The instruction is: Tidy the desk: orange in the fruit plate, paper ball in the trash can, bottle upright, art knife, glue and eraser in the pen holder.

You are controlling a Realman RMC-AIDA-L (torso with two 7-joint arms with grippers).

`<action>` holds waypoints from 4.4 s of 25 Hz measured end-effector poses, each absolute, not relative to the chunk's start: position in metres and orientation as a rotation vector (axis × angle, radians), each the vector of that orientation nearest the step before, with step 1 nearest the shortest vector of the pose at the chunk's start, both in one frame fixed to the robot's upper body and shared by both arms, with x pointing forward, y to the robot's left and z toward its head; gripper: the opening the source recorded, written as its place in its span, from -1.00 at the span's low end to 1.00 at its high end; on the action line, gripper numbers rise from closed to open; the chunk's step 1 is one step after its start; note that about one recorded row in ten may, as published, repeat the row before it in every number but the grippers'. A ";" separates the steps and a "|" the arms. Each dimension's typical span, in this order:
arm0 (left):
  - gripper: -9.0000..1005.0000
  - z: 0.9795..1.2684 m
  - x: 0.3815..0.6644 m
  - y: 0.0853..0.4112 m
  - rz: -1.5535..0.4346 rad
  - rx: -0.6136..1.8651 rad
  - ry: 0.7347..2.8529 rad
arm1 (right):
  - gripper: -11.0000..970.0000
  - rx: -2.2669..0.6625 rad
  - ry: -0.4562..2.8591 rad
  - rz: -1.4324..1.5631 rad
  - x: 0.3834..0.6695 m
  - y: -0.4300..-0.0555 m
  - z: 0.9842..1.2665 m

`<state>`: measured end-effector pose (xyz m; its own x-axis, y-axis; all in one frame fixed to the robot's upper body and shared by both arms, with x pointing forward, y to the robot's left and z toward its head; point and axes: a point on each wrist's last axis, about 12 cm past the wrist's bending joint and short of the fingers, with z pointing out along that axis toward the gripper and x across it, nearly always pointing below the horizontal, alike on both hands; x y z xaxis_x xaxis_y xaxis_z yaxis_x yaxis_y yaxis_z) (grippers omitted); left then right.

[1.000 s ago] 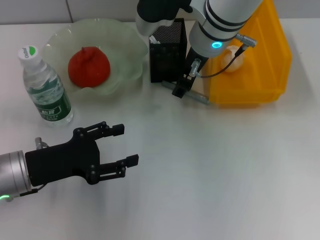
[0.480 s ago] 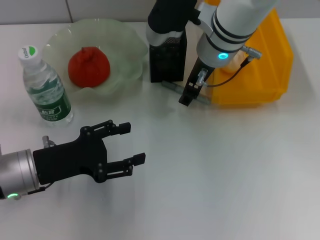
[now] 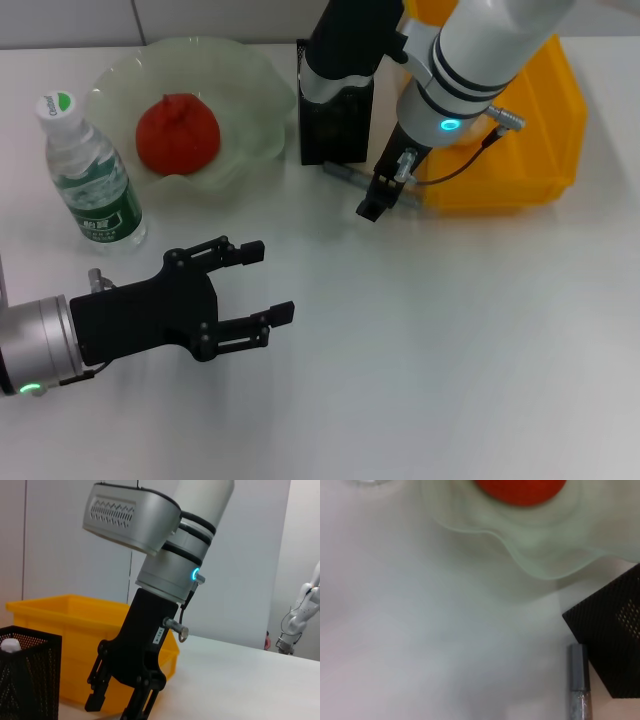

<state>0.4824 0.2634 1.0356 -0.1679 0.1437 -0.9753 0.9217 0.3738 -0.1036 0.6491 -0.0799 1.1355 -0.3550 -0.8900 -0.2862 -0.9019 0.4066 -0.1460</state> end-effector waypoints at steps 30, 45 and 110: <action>0.46 1.038 0.492 0.253 -0.926 0.982 1.576 | 0.30 -1.508 2.344 0.119 0.647 -0.088 1.123; 0.45 1.040 0.494 0.258 -0.910 0.972 1.580 | 0.30 -1.532 2.353 0.180 0.642 -0.083 1.129; 0.40 1.039 0.492 0.256 -0.918 0.970 1.572 | -0.68 -1.498 2.410 0.189 0.638 -0.092 1.118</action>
<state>0.4918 0.2562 1.0394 -0.1464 0.1355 -0.9799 0.9201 0.3824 -0.0846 0.6378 -0.0920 1.1182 -0.4131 -0.8537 -0.3170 -0.8927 0.4485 -0.0446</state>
